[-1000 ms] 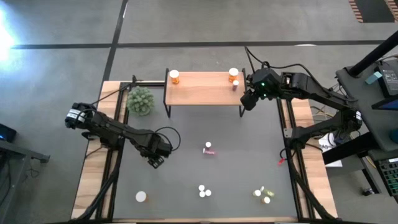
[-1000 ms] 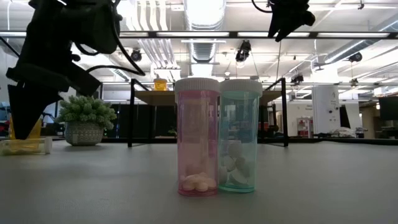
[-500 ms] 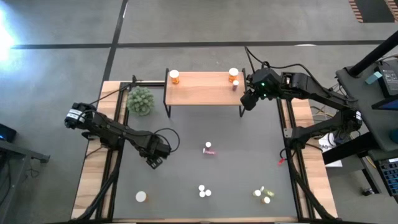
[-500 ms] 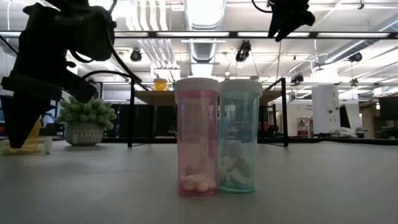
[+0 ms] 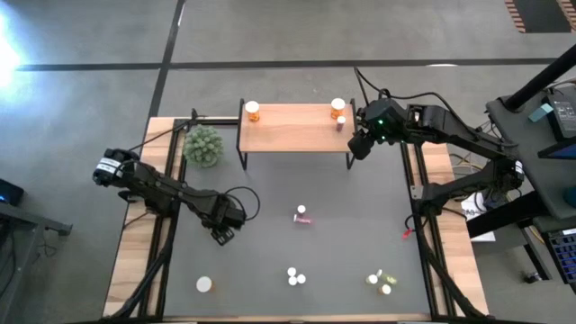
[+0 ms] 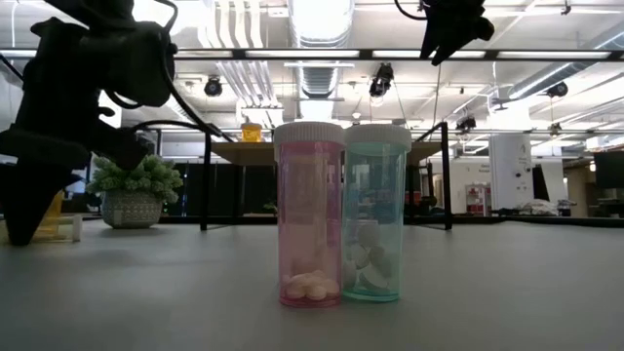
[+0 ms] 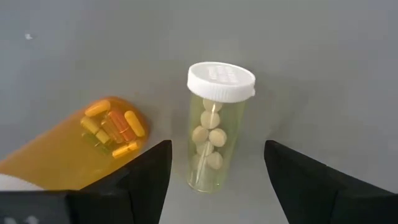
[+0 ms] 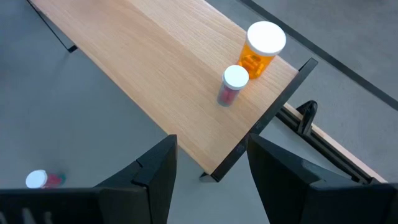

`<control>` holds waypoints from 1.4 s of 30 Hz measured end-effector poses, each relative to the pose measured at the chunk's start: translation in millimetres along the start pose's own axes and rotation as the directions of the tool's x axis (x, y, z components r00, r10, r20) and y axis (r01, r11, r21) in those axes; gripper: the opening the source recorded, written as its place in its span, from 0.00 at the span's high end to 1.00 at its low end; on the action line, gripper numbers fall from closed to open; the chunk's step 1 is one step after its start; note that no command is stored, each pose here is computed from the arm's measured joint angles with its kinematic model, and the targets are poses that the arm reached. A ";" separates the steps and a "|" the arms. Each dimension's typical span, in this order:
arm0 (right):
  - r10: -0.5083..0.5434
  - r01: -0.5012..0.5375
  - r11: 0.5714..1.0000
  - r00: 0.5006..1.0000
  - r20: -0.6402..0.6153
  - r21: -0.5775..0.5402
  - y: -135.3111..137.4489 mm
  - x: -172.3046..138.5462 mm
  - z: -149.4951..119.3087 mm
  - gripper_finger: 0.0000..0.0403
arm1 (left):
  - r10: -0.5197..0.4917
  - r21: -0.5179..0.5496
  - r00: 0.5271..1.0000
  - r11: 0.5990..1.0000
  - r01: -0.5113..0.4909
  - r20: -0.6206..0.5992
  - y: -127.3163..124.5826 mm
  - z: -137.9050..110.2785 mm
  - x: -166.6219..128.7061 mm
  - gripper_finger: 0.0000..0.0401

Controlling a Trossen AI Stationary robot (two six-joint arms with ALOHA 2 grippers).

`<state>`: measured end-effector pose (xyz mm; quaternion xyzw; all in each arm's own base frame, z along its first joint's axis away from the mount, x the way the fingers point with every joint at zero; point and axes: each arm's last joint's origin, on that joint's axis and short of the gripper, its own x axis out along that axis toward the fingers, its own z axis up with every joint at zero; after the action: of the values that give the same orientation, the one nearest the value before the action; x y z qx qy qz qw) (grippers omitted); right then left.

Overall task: Pick and place medicine bottles onto shelf by color
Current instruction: Put the small yellow pill bottle on the shelf

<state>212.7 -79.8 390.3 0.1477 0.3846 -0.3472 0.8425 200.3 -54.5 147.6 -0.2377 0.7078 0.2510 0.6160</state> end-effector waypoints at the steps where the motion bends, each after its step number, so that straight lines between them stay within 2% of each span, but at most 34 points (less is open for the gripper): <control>1: 0.000 0.000 1.000 1.000 0.000 0.000 -0.1 0.0 0.0 0.54 | -0.002 0.000 1.000 1.000 0.002 -0.003 0.1 -0.2 0.5 0.40; 6: 0.000 0.000 1.000 1.000 0.000 0.000 0.0 0.0 0.0 0.54 | -0.008 0.000 1.000 1.000 0.008 -0.012 0.2 -0.6 1.2 0.45; 15: 0.000 0.000 1.000 1.000 0.000 0.000 -0.1 0.0 0.0 0.54 | -0.015 0.000 1.000 1.000 0.015 -0.013 -0.1 -0.5 1.5 0.68; 21: 0.000 0.000 1.000 1.000 0.000 0.000 -0.1 0.0 0.0 0.54 | -0.027 -0.001 1.000 1.000 0.027 -0.014 -1.6 0.1 0.0 0.78; 28: 0.000 0.000 1.000 1.000 0.000 0.000 0.0 0.0 0.0 0.54 | -0.065 -0.048 0.998 0.997 0.065 0.010 -8.6 4.3 -9.3 0.80; 34: 0.000 0.000 1.000 1.000 0.000 0.000 0.0 0.0 0.0 0.54 | -0.144 -0.038 0.987 0.988 0.147 0.066 -22.6 12.5 -32.3 0.79; 38: 0.000 0.000 1.000 1.000 0.000 0.000 0.0 0.0 0.0 0.54 | -0.235 -0.014 0.963 0.971 0.239 0.133 -36.0 20.3 -54.6 0.79; 42: -0.001 0.001 1.000 1.000 0.000 0.000 -0.1 0.0 0.0 0.54 | -0.334 0.022 0.916 0.941 0.338 0.220 -49.1 28.4 -79.0 0.79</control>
<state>212.6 -79.9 390.3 0.1477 0.3845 -0.3475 0.8424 263.5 -71.3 219.6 -0.3314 0.5815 0.1722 0.7227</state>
